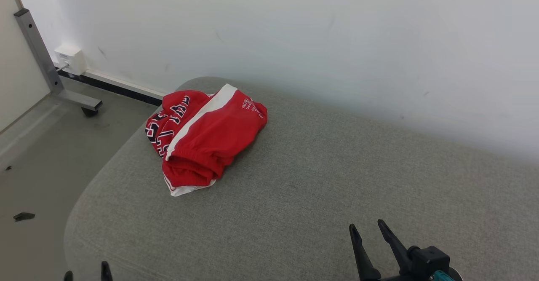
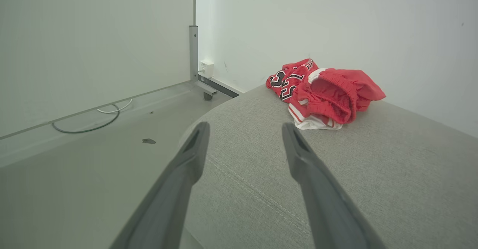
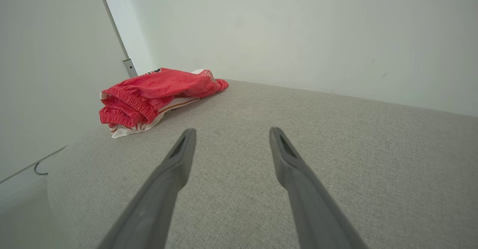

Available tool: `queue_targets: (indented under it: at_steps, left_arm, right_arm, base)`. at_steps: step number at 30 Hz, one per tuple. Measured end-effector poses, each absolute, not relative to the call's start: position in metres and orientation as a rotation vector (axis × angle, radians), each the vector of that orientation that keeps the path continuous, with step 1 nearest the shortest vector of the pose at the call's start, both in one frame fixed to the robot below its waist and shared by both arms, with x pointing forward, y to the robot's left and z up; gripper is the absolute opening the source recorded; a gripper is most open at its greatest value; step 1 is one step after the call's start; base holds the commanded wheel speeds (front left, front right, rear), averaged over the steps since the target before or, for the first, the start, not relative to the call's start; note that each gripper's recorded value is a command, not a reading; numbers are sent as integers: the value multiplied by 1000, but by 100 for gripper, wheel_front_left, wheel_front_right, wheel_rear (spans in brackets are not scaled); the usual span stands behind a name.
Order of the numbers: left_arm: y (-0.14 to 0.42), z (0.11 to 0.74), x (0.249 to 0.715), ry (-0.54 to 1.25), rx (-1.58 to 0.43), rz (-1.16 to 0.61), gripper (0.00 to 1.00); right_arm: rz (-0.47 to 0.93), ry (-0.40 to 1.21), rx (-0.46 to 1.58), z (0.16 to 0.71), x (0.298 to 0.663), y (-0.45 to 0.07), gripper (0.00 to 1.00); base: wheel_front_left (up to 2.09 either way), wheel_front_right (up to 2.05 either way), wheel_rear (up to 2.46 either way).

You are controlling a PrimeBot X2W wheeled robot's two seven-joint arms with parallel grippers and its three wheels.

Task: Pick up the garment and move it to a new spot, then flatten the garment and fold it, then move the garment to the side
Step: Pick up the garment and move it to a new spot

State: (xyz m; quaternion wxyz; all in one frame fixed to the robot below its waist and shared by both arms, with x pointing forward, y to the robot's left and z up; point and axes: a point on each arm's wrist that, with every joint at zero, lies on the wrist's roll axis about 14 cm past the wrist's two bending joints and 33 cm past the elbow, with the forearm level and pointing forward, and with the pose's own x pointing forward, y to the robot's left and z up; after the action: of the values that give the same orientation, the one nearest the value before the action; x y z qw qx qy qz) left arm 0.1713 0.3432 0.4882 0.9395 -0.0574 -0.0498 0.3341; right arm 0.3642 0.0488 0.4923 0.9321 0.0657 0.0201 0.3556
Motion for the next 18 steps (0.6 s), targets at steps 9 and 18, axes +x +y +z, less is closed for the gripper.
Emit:
queue_targets:
  at_steps: [9, 18]
  left_arm:
    - [356, 491, 234, 6, -210, 564, 100]
    - [370, 513, 313, 117, -318, 483, 100]
  right_arm:
    - [724, 67, 127, 483, 350, 42, 100]
    - [696, 73, 70, 478, 348, 28, 100]
  base:
    - [0, 0, 0]
    - [0, 0, 0]
